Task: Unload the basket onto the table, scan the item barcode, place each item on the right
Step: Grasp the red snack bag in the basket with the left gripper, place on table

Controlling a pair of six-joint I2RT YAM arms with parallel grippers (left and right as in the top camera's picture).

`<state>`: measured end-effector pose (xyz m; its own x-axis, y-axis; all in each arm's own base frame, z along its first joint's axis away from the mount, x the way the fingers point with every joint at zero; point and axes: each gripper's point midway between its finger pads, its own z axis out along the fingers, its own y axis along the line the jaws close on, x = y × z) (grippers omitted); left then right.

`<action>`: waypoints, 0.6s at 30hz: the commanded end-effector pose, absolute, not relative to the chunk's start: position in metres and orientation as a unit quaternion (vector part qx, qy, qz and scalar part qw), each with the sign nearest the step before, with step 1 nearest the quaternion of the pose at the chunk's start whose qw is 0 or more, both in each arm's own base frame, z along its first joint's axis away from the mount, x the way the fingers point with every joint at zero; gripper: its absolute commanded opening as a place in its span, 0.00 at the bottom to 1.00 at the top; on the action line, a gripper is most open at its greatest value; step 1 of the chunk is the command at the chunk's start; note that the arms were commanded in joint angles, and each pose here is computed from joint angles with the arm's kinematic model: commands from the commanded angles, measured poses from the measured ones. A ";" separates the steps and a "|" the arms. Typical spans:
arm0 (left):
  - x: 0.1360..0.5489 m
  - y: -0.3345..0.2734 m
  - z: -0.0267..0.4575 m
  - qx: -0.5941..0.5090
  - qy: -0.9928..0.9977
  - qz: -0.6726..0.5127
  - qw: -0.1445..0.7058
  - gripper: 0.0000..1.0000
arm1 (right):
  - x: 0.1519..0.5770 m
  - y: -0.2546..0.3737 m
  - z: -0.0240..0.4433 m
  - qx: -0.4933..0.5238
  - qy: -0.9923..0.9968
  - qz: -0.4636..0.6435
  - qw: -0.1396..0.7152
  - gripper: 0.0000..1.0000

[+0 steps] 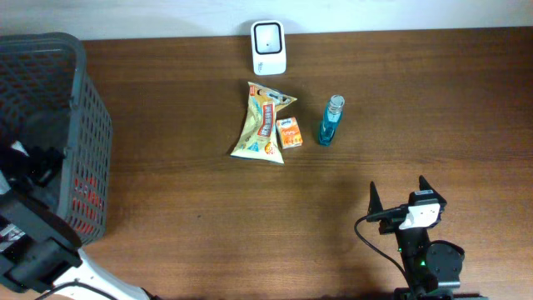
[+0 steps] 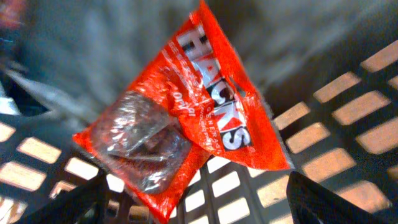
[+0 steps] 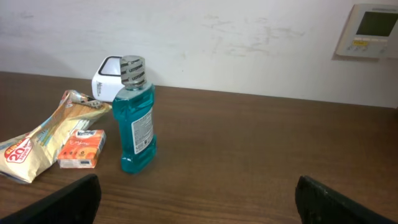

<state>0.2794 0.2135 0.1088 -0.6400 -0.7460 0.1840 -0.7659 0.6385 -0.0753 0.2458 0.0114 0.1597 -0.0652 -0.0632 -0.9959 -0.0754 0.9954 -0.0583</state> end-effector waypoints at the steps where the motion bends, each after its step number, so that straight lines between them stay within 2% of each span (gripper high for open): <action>1: 0.268 0.203 0.089 0.400 -0.909 0.074 0.093 0.89 | 0.246 0.012 0.157 -0.050 0.731 0.002 0.680 0.98; 6: 0.257 0.193 0.060 0.400 -0.906 0.080 0.113 0.93 | 0.246 0.012 0.157 -0.050 0.731 0.002 0.680 0.98; 12: 0.263 0.200 0.036 0.403 -0.908 0.067 0.087 0.91 | 0.246 0.012 0.157 -0.050 0.731 0.002 0.680 0.98; 14: 0.268 0.213 0.034 0.403 -0.912 0.044 0.067 0.83 | 0.246 0.012 0.157 -0.050 0.731 0.002 0.680 0.98; 16: 0.275 0.226 0.032 0.402 -0.914 0.020 0.045 0.58 | 0.246 0.012 0.157 -0.050 0.731 0.002 0.680 0.98; 18: 0.284 0.234 0.031 0.403 -0.915 0.013 0.023 0.43 | 0.246 0.012 0.157 -0.050 0.731 0.002 0.680 0.98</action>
